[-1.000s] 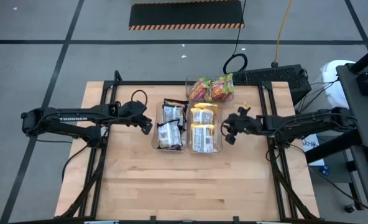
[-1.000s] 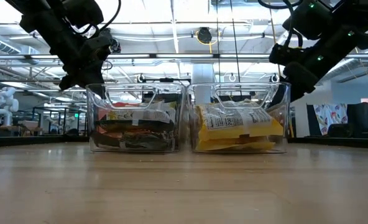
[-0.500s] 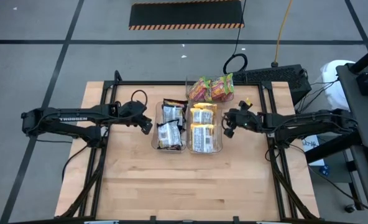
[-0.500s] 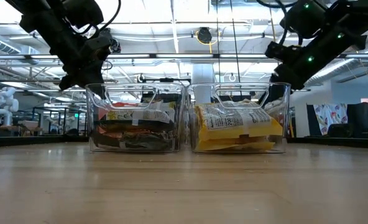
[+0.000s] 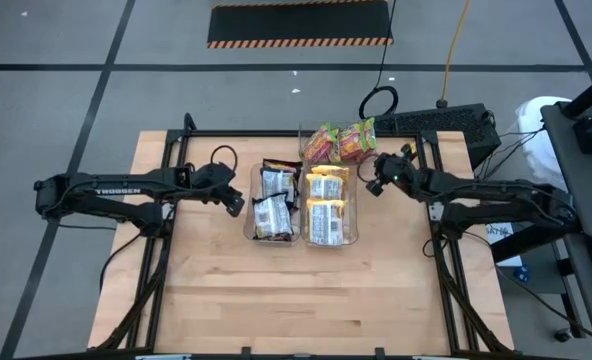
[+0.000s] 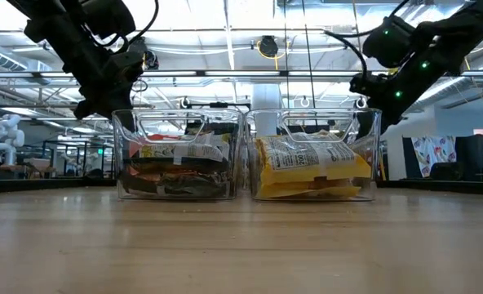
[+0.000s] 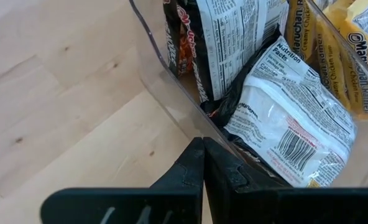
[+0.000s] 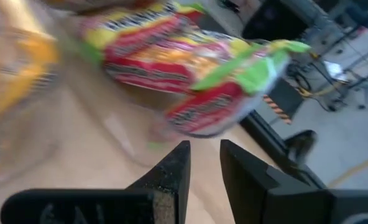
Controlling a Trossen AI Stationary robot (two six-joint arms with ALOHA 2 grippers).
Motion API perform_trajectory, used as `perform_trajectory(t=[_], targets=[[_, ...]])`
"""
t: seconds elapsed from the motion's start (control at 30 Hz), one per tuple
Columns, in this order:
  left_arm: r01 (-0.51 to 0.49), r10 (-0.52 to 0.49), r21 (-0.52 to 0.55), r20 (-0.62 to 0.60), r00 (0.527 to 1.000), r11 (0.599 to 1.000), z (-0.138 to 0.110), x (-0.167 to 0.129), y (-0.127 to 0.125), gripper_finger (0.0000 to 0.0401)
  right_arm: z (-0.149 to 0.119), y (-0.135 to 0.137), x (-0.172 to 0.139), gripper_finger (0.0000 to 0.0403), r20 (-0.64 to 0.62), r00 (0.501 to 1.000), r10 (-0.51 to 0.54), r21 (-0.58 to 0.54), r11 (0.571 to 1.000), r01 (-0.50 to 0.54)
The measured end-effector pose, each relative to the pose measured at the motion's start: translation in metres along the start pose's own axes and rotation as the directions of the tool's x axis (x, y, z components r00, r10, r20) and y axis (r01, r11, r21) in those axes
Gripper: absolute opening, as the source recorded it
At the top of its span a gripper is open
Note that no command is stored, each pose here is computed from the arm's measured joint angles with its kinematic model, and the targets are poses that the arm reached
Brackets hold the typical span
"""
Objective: Sort Maruchan noodles
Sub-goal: Adjust the transparent bins on the shelf
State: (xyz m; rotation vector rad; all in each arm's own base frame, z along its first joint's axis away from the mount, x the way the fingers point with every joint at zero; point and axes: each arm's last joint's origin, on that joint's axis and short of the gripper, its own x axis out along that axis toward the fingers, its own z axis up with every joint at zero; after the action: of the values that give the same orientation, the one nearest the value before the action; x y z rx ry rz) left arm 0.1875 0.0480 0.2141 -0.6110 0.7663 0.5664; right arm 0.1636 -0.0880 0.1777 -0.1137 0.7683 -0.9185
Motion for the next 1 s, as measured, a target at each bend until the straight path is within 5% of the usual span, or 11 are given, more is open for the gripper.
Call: perform_trajectory(t=[0.4,0.6,1.0], targets=[[-0.002,0.002,-0.029,-0.004,1.000,1.000,0.000,0.000,0.000,0.0005,-0.006,-0.038,0.017,0.0082,-0.085,0.985,-0.149,-0.001,0.989,0.149],[-0.002,0.002,-0.044,-0.004,1.000,0.999,0.000,0.000,0.000,0.0005,-0.005,-0.050,0.024,0.0082,-0.018,1.000,0.017,0.051,0.999,-0.016],[-0.001,0.001,-0.070,-0.002,1.000,0.998,0.000,0.000,0.000,0.0005,-0.003,-0.072,0.034,0.0082,0.060,0.998,0.021,0.098,0.995,-0.027]])
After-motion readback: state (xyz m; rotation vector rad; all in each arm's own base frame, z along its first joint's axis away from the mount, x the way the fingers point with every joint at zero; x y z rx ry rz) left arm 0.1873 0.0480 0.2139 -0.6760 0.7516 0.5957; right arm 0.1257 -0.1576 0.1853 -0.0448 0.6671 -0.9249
